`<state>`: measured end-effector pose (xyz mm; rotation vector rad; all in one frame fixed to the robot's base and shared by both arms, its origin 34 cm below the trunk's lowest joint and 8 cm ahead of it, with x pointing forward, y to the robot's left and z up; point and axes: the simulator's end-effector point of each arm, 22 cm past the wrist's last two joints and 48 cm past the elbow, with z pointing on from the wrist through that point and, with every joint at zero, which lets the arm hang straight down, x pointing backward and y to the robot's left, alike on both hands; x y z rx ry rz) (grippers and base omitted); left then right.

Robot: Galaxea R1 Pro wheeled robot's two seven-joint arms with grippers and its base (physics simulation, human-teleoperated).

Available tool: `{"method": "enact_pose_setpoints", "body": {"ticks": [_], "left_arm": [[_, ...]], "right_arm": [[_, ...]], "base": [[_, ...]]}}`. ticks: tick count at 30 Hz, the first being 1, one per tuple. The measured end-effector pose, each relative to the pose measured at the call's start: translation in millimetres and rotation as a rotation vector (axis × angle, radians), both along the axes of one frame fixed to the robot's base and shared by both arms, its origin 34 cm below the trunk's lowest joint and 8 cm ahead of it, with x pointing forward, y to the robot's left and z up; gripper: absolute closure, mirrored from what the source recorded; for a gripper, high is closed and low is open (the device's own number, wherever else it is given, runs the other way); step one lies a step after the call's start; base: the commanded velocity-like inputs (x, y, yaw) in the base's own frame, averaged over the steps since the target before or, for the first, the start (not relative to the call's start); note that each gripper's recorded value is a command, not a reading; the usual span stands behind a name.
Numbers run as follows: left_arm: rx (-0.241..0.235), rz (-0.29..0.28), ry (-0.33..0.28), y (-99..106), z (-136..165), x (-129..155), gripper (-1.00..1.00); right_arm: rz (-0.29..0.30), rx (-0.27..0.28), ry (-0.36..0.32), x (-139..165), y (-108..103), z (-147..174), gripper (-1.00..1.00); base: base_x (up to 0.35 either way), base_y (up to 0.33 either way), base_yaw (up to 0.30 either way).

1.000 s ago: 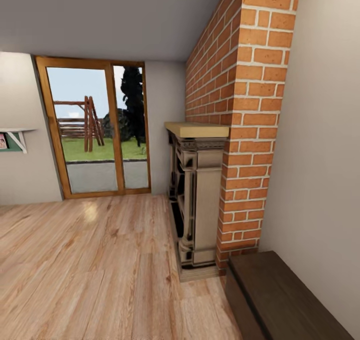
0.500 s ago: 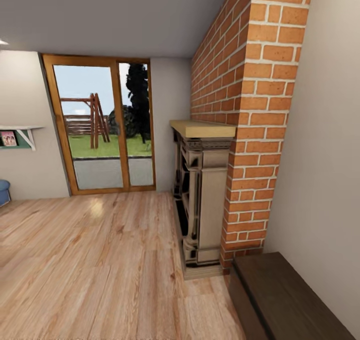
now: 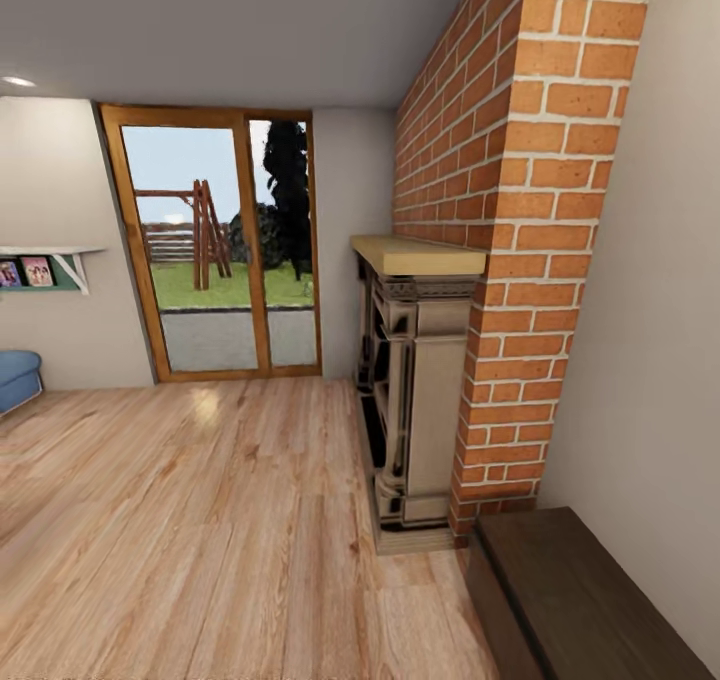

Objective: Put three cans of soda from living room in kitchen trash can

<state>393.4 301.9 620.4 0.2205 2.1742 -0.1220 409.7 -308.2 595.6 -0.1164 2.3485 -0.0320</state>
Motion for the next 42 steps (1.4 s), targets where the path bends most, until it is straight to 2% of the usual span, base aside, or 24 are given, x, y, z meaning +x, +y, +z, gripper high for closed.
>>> {"method": "enact_pose_setpoints", "body": {"ticks": [8, 14, 24, 31, 36, 42], "left_arm": [[0.001, -0.005, 0.002, 0, 8, -17, -1.0], [0.002, -0.007, 0.004, 0, 14, -26, -1.0], [0.005, -0.008, 0.026, 1, 21, -45, -1.0], [0.013, 0.008, 0.083, 3, 18, -80, -1.0], [0.042, 0.048, 0.119, 13, 16, -98, -1.0], [0.069, 0.08, 0.215, 21, 8, -149, -1.0]], "right_arm": [[-0.029, -0.013, 0.067, -47, -20, -6, -1.0], [-0.05, -0.014, 0.112, -78, -26, -7, -1.0], [-0.073, -0.016, 0.158, -109, -32, -3, -1.0], [-0.077, -0.017, 0.174, -119, -33, 3, -1.0], [-0.078, -0.018, 0.182, -124, -34, 8, -1.0], [-0.078, -0.019, 0.19, -128, -34, 13, -1.0]], "base": [[0.0, 0.0, 0.097], [0.0, 0.0, 0.09], [0.0, 0.0, 0.081], [0.0, 0.0, 0.068], [0.0, 0.0, 0.065], [0.0, 0.0, 0.064]]}}
